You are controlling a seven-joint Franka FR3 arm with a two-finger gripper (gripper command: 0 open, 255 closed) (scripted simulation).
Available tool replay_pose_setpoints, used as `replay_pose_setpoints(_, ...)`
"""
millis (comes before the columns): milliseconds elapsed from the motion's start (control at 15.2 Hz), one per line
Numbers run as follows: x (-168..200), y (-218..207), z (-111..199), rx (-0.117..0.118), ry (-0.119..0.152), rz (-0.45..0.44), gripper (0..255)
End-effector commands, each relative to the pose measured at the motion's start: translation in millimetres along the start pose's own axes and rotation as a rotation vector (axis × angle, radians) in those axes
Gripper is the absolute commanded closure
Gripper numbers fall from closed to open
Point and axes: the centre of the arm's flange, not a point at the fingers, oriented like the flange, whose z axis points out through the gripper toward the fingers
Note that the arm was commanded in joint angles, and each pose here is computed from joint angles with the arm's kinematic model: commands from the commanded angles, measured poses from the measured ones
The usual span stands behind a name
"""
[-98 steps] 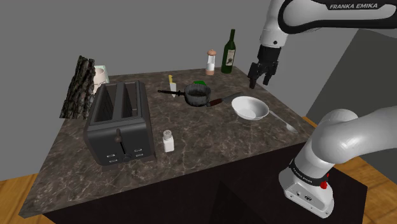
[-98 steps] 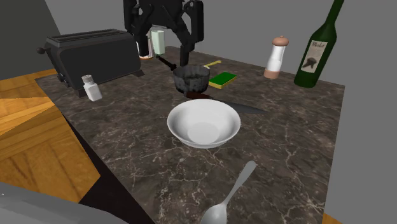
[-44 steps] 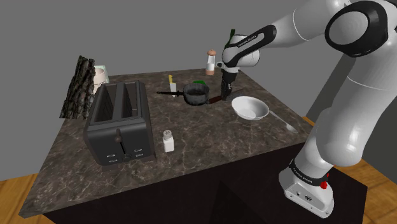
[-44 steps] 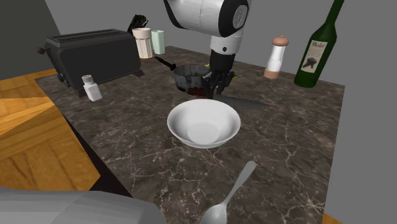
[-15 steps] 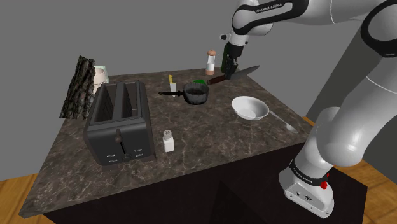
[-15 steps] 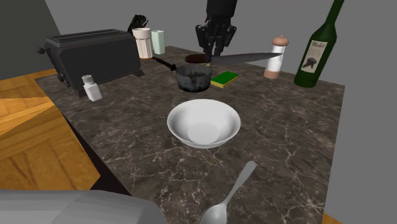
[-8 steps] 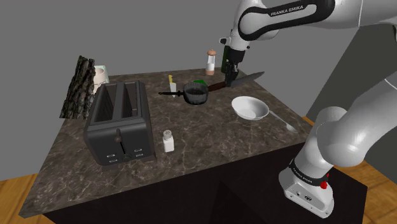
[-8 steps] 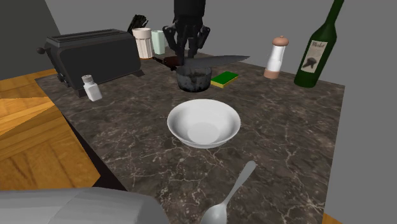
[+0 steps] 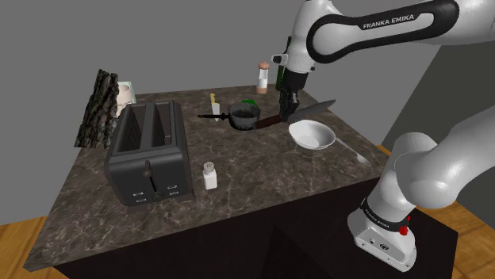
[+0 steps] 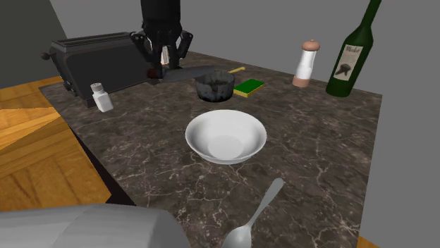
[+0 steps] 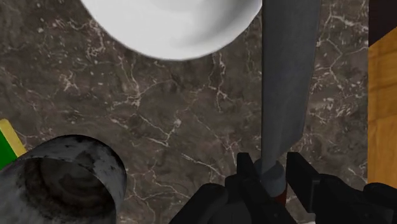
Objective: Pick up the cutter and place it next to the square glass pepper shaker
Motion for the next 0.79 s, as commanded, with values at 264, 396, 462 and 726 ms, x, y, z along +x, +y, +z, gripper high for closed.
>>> replay_pose_setpoints(264,18,-79,8,-0.001,0.0,0.002,255)
replay_pose_setpoints(396,24,-104,10,-0.001,0.0,0.002,255)
replay_pose_setpoints(462,27,-117,11,-0.001,0.0,0.002,255)
replay_pose_setpoints(726,39,-168,16,-0.001,0.0,0.002,255)
